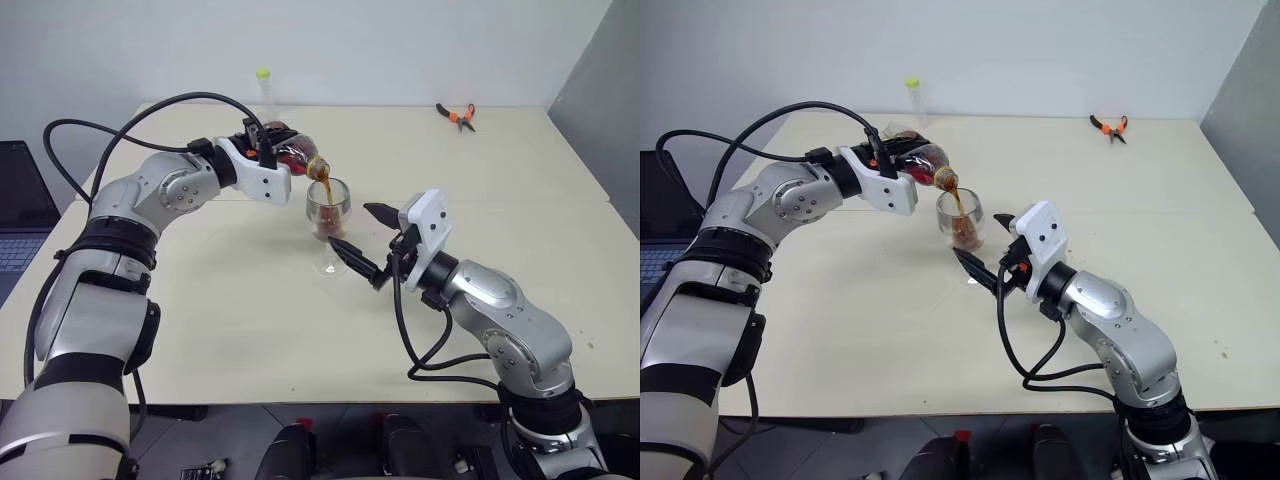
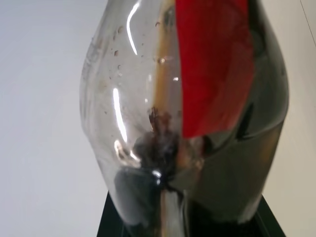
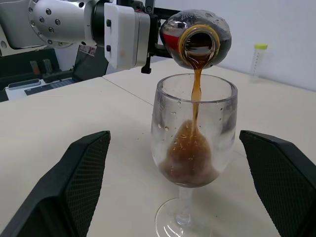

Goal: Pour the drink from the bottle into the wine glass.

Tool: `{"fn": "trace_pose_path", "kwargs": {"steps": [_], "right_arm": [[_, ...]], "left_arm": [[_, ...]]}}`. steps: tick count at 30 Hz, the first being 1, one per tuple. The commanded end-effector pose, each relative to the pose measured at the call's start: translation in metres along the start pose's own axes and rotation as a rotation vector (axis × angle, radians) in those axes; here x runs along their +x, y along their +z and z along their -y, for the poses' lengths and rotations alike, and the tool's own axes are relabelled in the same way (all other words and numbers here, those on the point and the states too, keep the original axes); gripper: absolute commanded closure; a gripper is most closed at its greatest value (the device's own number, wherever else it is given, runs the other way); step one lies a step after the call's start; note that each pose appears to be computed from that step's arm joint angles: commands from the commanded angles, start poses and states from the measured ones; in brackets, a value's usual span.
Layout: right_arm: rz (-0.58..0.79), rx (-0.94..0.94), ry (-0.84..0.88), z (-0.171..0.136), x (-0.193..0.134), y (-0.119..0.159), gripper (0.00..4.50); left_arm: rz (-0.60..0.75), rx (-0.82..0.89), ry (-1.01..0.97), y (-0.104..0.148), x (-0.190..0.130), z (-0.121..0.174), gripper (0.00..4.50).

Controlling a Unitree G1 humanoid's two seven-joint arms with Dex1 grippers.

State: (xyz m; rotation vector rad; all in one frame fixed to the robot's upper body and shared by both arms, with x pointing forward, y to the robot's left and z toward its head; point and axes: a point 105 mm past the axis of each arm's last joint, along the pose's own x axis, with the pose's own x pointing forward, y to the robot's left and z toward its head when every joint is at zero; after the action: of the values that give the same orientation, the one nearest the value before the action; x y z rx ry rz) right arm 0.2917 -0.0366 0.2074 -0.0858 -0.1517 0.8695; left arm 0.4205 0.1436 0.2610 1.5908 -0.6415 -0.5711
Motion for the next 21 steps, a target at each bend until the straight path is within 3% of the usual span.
{"fn": "trace_pose_path", "kwargs": {"steps": [1, 21], "right_arm": [[0.057, -0.02, 0.002, -0.002, -0.0032, 0.0138, 0.0], [0.059, -0.017, 0.003, -0.0028, -0.0038, 0.0141, 0.0]], "left_arm": [[-0.005, 0.024, 0.085, -0.0023, -0.002, -0.0279, 3.75], [-0.007, 0.016, 0.086, -0.0024, -0.0021, -0.0261, 3.76]]}}
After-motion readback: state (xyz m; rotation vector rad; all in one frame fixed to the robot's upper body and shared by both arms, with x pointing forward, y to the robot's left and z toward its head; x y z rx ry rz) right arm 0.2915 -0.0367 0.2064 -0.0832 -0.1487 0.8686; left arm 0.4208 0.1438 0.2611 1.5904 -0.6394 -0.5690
